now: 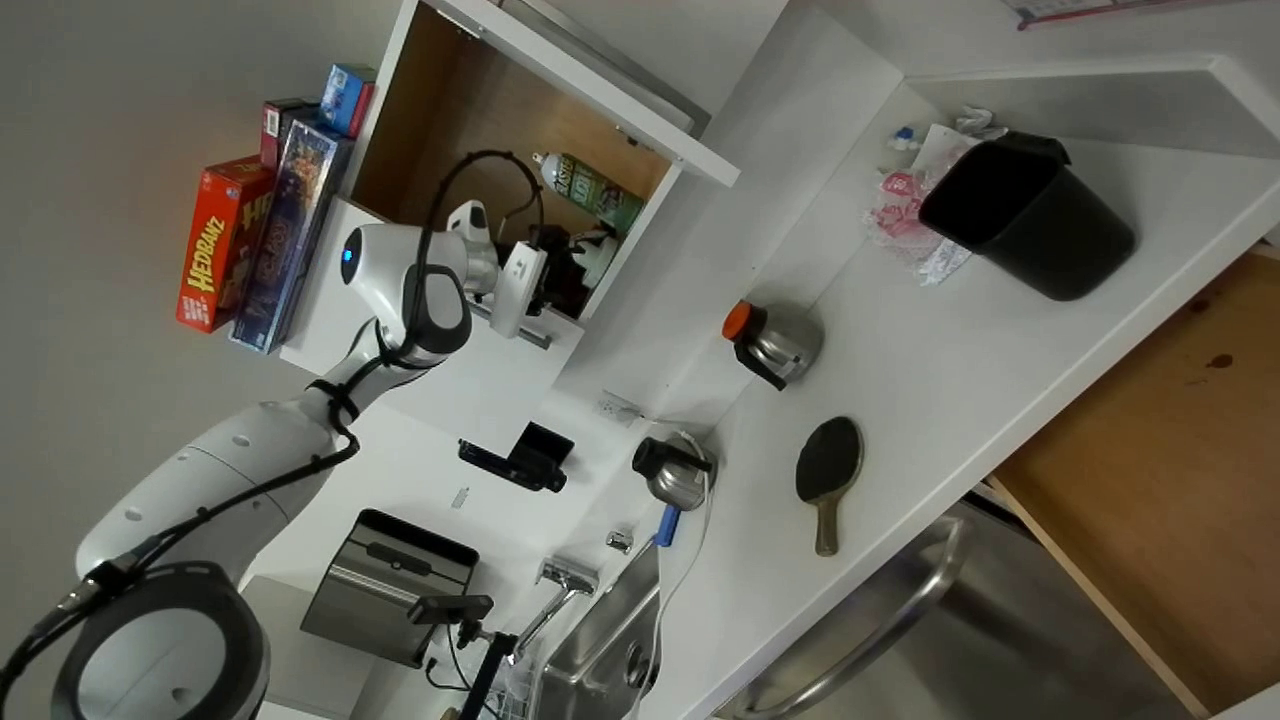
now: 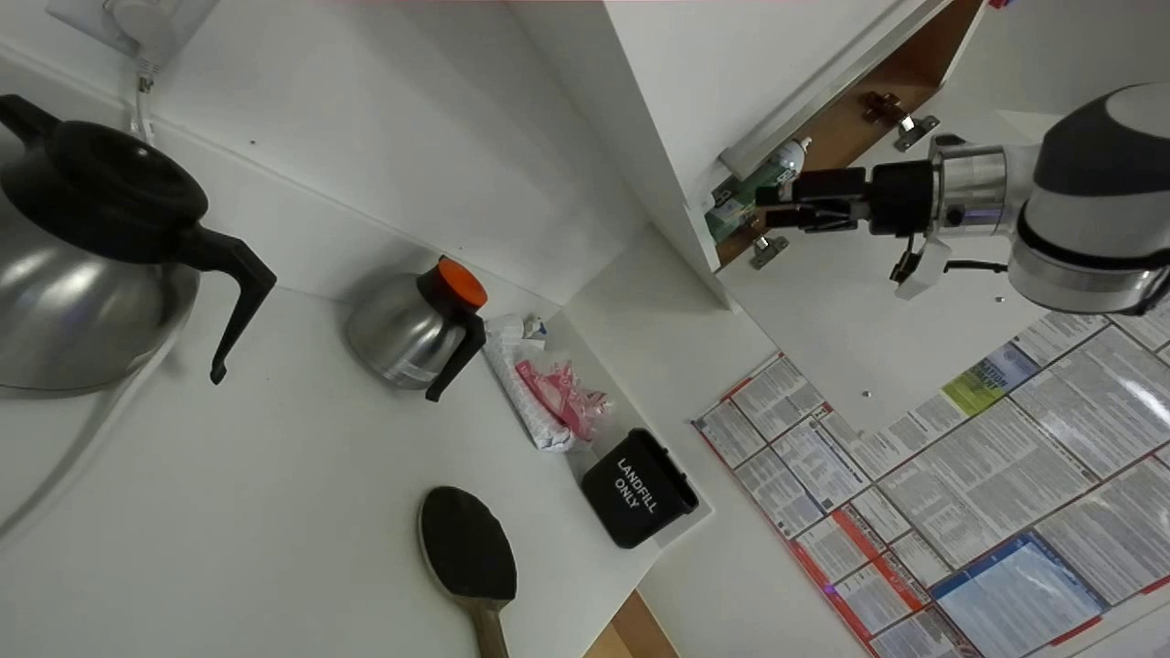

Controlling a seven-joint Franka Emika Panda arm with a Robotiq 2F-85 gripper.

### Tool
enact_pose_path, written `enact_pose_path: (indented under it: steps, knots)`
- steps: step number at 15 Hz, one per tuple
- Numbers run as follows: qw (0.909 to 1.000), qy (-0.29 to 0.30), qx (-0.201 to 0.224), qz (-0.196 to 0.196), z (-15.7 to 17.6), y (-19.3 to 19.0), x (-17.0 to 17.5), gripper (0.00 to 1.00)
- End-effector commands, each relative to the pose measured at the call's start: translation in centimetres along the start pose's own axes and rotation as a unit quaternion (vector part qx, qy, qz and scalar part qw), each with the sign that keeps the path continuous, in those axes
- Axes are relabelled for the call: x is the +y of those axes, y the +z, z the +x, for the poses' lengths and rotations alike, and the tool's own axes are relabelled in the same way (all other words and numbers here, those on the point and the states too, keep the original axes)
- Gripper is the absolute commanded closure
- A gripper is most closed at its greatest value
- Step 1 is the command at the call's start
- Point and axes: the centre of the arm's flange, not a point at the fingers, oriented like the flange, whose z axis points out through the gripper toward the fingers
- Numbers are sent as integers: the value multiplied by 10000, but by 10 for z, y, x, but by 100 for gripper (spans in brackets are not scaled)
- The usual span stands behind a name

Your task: Remove the white object from the bottom shelf of the overhead cabinet, put it in the open drawer, close the drawer, and then close the cabinet door

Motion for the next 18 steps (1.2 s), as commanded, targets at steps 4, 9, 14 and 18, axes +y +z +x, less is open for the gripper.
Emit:
enact_pose_path:
  steps: [4,9,14,18]
  knots:
    - [9998,-84,186,-79,39,33,24,0]
    - [9997,-77,248,27,53,56,32,0]
    - [9994,-101,313,127,65,75,30,0]
    - [9993,-143,316,131,68,80,25,42]
